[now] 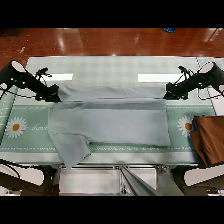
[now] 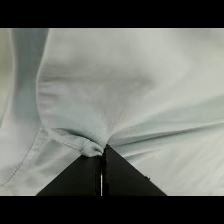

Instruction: Fold the shirts.

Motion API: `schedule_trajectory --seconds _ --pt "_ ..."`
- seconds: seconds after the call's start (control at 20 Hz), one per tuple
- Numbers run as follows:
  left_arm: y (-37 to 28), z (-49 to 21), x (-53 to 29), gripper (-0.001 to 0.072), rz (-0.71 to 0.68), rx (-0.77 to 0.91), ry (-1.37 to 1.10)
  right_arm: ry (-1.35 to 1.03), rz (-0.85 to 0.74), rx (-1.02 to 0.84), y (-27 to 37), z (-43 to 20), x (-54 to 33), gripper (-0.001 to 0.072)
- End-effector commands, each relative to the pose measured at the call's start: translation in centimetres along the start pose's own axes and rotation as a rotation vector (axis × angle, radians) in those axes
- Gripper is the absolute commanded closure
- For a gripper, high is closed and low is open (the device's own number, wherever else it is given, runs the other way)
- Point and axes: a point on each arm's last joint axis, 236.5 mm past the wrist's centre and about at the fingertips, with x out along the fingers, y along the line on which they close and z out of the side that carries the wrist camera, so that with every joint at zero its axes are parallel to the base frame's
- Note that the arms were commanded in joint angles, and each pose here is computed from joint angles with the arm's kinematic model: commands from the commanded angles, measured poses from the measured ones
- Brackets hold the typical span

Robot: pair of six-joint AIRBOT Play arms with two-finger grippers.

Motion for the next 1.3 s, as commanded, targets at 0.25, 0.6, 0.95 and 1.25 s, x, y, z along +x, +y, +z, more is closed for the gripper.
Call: schedule_trajectory --seconds 0.25,0.6,0.95,1.25 --pt "-0.2 -2.2 -1.0 0.0201 -0.004 -0.024 0.077 0.066 -0.016 0.025 -0.3 -2.3 -1.6 0.0294" --pt "5.5 -8.2 -6.0 0.0202 0.033 -0.271 -0.188 -0.259 -0.045 0.145 -3.9 -6.7 -7.6 0.0295" --pt "6.5 -20.1 1.0 0.0202 -0.149 -0.588 -0.148 -0.346 0.219 0.131 2.9 -14.1 -2.0 0.0295" --pt "3.4 -20.8 4.0 0.0202 -0.156 -0.493 -0.076 -0.406 0.254 0.135 4.1 -12.7 -2.5 0.0295"
